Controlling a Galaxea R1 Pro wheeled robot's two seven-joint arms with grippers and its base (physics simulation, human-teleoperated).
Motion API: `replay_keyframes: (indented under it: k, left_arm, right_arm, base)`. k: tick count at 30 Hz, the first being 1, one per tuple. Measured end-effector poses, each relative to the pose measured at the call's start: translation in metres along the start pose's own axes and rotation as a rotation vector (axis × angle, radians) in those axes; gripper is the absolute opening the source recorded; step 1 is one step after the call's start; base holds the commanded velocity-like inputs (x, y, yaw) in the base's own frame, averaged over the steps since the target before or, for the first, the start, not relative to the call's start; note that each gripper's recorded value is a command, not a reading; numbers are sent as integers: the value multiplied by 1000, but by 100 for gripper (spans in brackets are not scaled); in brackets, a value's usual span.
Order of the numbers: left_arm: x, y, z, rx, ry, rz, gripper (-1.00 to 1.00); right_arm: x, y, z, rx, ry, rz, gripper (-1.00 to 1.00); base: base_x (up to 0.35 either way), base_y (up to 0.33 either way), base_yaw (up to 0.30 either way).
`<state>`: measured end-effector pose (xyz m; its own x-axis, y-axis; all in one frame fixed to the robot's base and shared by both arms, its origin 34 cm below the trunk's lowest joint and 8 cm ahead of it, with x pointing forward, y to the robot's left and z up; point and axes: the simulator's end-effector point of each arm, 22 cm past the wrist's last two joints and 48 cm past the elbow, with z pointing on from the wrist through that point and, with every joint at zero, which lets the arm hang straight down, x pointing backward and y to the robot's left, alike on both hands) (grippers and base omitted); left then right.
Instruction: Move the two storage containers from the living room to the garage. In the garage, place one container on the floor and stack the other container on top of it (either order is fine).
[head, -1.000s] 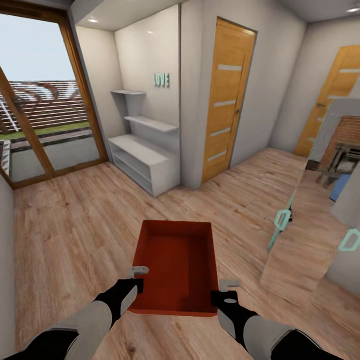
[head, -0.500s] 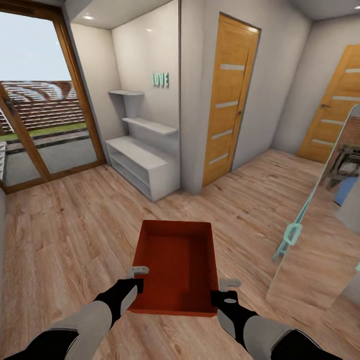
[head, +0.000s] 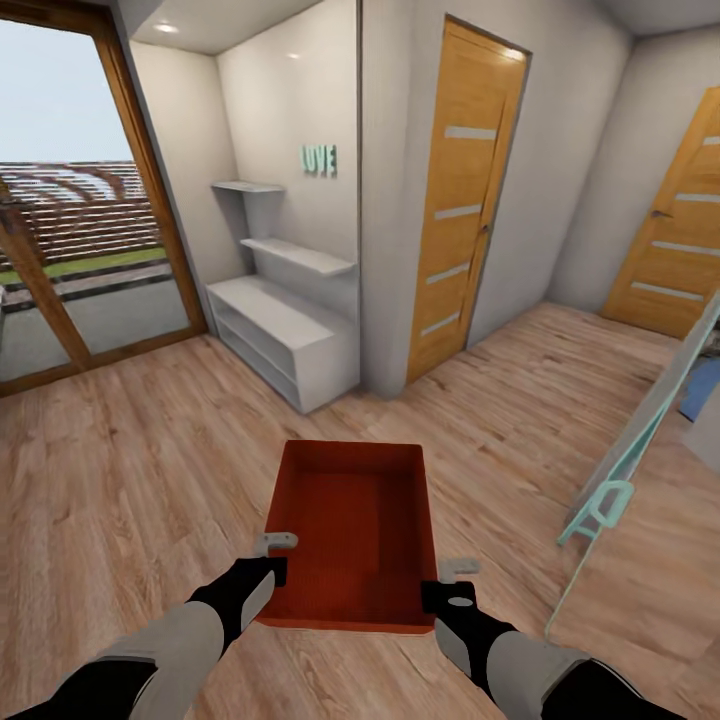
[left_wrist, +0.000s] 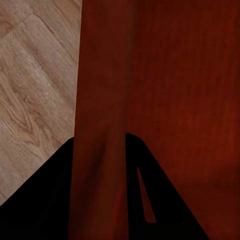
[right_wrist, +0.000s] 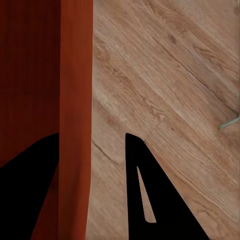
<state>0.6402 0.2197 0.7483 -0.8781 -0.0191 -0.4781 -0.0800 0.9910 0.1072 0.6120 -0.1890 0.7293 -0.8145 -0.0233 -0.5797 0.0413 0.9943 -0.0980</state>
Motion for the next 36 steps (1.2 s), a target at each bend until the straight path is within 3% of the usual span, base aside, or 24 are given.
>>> replay_keyframes:
  k: [22, 36]
  left_arm:
    - [0, 0, 0, 0, 0, 2, -100]
    - [0, 0, 0, 0, 0, 0, -100]
  right_arm:
    - [1, 0, 0, 1, 0, 1, -100]
    - [0, 0, 0, 0, 0, -1, -100]
  base:
    - [323, 0, -217]
    - [323, 0, -25]
